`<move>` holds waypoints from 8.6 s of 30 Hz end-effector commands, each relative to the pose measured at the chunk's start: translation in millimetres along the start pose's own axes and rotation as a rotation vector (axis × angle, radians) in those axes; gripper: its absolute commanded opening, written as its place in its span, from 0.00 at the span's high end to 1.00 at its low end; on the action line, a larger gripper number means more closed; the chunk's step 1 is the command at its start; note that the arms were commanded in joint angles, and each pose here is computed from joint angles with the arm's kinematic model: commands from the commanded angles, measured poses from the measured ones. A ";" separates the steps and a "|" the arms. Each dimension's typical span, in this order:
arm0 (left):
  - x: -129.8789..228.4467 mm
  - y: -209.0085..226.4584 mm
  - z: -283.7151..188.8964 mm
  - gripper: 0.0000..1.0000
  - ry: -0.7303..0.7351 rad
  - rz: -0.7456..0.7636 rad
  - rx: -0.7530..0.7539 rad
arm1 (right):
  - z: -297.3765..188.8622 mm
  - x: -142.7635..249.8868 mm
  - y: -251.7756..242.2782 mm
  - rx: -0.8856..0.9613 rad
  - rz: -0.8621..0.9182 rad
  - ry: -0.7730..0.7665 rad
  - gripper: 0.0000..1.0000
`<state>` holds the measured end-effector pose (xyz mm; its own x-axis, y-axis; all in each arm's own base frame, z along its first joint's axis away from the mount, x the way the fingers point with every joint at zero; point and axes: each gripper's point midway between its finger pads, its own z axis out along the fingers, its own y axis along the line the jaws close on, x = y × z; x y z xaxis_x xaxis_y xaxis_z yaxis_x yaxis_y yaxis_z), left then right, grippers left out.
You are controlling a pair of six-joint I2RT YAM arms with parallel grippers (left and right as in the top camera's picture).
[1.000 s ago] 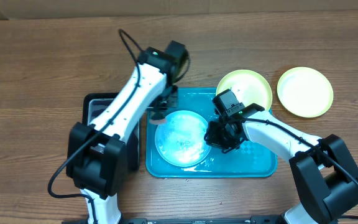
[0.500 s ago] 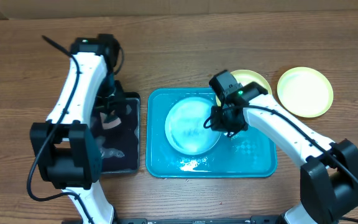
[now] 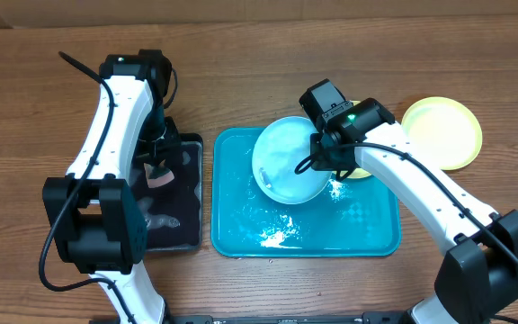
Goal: Clean dirty plates on tray and stack at the side
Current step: 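Return the sponge with the left gripper over the soap dish, then lift and tilt the white plate upward with the right gripper, then carry the white plate off the tray to the right side, then lower the white plate onto the yellow plate and release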
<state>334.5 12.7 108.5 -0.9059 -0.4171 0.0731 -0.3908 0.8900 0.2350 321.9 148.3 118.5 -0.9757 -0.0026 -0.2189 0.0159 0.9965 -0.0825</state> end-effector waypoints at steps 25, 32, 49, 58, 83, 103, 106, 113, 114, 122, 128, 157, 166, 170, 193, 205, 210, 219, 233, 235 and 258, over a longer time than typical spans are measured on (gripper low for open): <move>57.8 -0.3 36.2 0.96 -0.262 0.034 0.095 | -37.8 -26.9 30.9 -0.116 -0.014 -0.164 0.96; 53.6 -2.6 34.7 0.95 -0.280 0.031 0.105 | -43.1 -30.6 29.8 -0.068 -0.119 -0.214 0.96; 51.5 -4.0 33.9 0.96 -0.288 0.028 0.111 | -57.2 18.3 86.1 -0.460 0.243 0.143 0.96; 52.1 -3.7 34.1 0.96 -0.285 0.029 0.110 | -53.7 -4.3 72.8 -0.461 0.283 0.082 0.96; 53.5 -3.0 34.6 0.96 -0.280 0.031 0.107 | -89.2 -70.8 -2.7 -0.164 0.117 -0.270 0.96; 50.7 -5.2 33.6 0.96 -0.291 0.028 0.116 | -135.5 -18.8 -52.1 0.489 -0.347 -0.275 0.96; 50.1 -5.8 33.3 0.96 -0.294 0.027 0.119 | -143.2 -16.1 -53.0 0.548 -0.393 -0.292 0.96; 49.4 -6.2 33.1 0.96 -0.296 0.008 0.123 | -159.0 -18.7 -52.3 0.663 -0.524 -0.334 0.96; 49.4 -6.2 33.1 0.96 -0.296 0.008 0.124 | -160.1 -18.3 -54.0 0.675 -0.530 -0.331 0.96; 49.4 -6.2 33.1 0.96 -0.296 0.008 0.124 | -169.8 -23.3 -62.8 0.761 -0.578 -0.342 0.96; 49.4 -6.2 33.1 0.96 -0.296 0.008 0.124 | -173.6 -25.9 -65.0 0.786 -0.577 -0.357 0.96; 47.8 -6.6 32.5 0.96 -0.303 0.007 0.125 | -154.2 -31.9 -31.2 0.579 -0.530 -0.390 0.96; 46.7 -7.9 32.1 0.96 -0.307 0.006 0.130 | -148.3 -19.7 -30.4 0.576 -0.459 -0.373 0.96; 47.6 -7.4 32.4 0.96 -0.304 0.007 0.128 | -144.9 -16.5 -30.3 0.579 -0.511 -0.336 0.96; 48.1 -7.2 32.6 0.96 -0.302 0.008 0.127 | -78.6 -21.4 15.1 0.012 0.090 -0.157 0.96; 49.5 -6.2 33.2 0.96 -0.296 0.009 0.123 | -21.1 -58.4 -152.8 -0.114 0.685 0.016 0.96; 49.1 -5.9 33.1 0.96 -0.298 0.009 0.121 | 3.8 -40.1 -238.6 -0.156 0.930 0.078 0.96; 48.7 -5.0 33.1 0.96 -0.300 0.008 0.116 | 59.0 -2.4 -306.5 -0.137 1.069 0.196 0.96; 49.6 -4.1 33.5 0.96 -0.297 0.013 0.111 | 115.1 -12.7 -302.9 -0.184 1.008 0.233 0.59; 49.7 -4.0 33.5 0.96 -0.296 0.013 0.111 | 109.9 -21.5 -298.5 -0.236 0.972 0.214 0.52; 49.7 -4.2 33.5 0.96 -0.296 0.013 0.111 | -4.9 -91.0 -159.9 -0.330 0.233 -0.054 0.45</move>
<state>284.9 -9.6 77.4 -0.9213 -0.3325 -0.2015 -0.3593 0.9261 0.1147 408.6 -22.4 196.2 -0.8970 0.3188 -0.3063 0.2217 0.9238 0.3122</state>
